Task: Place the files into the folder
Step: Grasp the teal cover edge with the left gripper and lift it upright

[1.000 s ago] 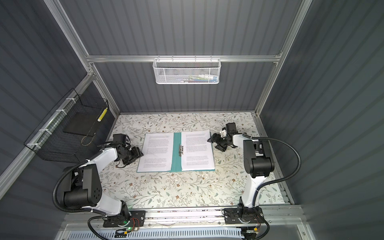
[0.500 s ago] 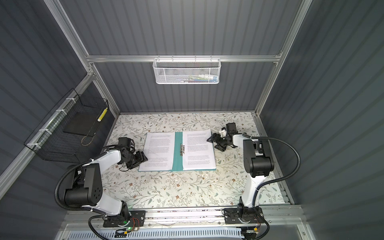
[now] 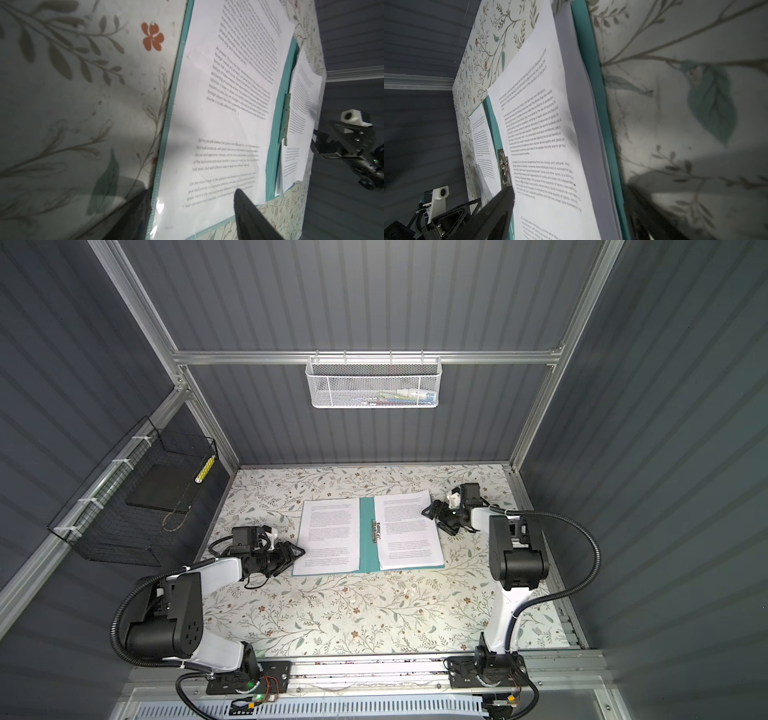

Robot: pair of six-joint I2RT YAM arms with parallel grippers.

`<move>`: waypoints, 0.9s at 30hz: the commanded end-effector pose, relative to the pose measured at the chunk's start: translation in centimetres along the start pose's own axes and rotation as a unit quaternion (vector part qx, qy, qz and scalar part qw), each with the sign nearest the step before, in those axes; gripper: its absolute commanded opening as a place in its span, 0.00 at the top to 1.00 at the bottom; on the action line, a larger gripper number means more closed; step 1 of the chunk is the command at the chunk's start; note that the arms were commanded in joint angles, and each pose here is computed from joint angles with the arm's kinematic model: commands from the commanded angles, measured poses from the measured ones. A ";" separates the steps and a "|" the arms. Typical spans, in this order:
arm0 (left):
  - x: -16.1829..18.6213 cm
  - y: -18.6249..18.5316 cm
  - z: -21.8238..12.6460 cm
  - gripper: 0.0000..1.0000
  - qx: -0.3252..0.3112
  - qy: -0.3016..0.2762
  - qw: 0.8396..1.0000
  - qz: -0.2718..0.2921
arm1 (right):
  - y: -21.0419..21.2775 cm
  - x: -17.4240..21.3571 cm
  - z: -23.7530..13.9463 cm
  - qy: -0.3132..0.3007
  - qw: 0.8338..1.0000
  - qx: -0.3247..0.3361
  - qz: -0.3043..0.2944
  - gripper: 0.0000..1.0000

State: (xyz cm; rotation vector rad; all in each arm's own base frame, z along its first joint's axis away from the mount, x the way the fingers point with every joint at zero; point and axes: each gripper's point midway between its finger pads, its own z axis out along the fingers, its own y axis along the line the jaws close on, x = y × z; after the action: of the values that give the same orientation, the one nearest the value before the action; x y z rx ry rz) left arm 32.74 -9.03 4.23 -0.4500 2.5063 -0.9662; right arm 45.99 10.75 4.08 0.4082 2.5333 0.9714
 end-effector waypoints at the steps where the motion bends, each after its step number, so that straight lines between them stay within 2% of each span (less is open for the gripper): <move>1: 1.9 -4.5 0.6 0.38 0.129 0.054 0.990 0.003 | -1.5 7.8 2.3 0.131 0.989 0.009 0.065 0.16; 14: 1.2 -6.7 0.1 0.45 0.205 0.043 0.978 0.003 | -1.7 7.9 2.4 0.133 0.989 0.011 0.068 0.16; 23: 0.7 -7.8 -0.5 0.40 0.221 0.039 0.974 0.001 | -1.6 8.0 2.5 0.133 0.989 0.008 0.068 0.16; 27: 0.2 -9.4 -1.2 0.38 0.222 0.028 0.974 0.026 | -1.4 7.9 2.4 0.133 0.989 0.005 0.068 0.16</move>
State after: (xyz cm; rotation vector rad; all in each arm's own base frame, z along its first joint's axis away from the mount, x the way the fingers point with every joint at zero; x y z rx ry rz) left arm 33.92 -13.23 8.96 -0.3386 2.2653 -1.4136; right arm 45.63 12.35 4.08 0.3596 2.5387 1.0272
